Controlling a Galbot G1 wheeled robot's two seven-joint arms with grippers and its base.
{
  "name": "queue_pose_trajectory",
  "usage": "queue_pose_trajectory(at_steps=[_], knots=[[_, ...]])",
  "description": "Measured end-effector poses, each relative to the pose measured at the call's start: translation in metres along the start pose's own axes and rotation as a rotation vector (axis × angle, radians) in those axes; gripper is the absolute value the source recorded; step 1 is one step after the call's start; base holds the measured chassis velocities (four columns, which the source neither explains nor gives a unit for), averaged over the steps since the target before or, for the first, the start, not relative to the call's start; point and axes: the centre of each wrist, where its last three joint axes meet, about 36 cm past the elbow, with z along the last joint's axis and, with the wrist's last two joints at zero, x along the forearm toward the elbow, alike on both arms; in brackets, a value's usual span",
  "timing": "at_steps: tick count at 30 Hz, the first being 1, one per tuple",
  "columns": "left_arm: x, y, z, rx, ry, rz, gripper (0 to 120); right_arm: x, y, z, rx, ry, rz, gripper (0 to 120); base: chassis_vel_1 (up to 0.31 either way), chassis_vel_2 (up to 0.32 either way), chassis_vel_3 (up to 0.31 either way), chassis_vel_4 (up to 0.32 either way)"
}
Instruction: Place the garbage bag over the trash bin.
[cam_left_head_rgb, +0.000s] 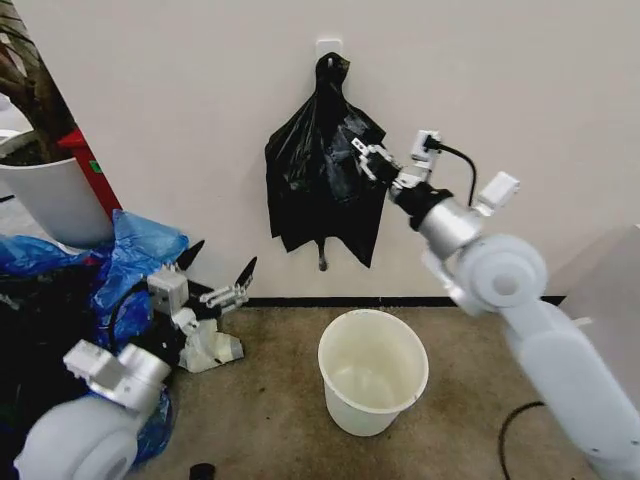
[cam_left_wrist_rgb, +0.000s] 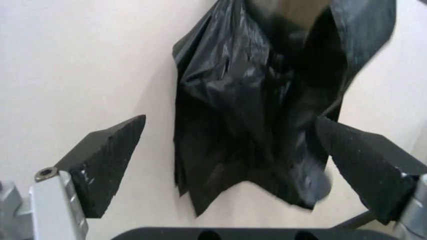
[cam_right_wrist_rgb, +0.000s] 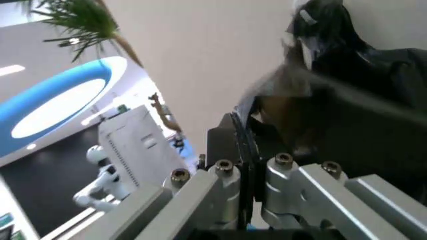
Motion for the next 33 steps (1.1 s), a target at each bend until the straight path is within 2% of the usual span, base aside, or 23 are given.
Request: queue_pose_trajectory(at_steps=[5, 11, 20, 26, 33], knots=[[-0.025, 0.016, -0.017, -0.008, 0.01, 0.04, 100, 0.006, -0.008, -0.002, 0.01, 0.021, -0.024, 0, 0.0, 0.0, 0.0, 0.0], [-0.052, 0.035, -0.043, -0.079, 0.018, 0.076, 100, 0.003, -0.009, -0.003, 0.012, 0.024, -0.032, 0, 0.0, 0.0, 0.0, 0.0], [-0.078, 0.04, -0.049, -0.119, 0.032, 0.121, 100, 0.006, -0.003, -0.007, 0.033, 0.032, -0.055, 0, 0.0, 0.0, 0.0, 0.0], [-0.1, 0.04, -0.044, -0.156, 0.071, 0.131, 100, 0.008, -0.002, -0.007, 0.036, 0.041, -0.058, 0, 0.0, 0.0, 0.0, 0.0], [-0.117, 0.039, -0.036, -0.276, 0.099, 0.219, 100, 0.007, -0.005, -0.008, 0.037, 0.041, -0.052, 0, 0.0, 0.0, 0.0, 0.0]])
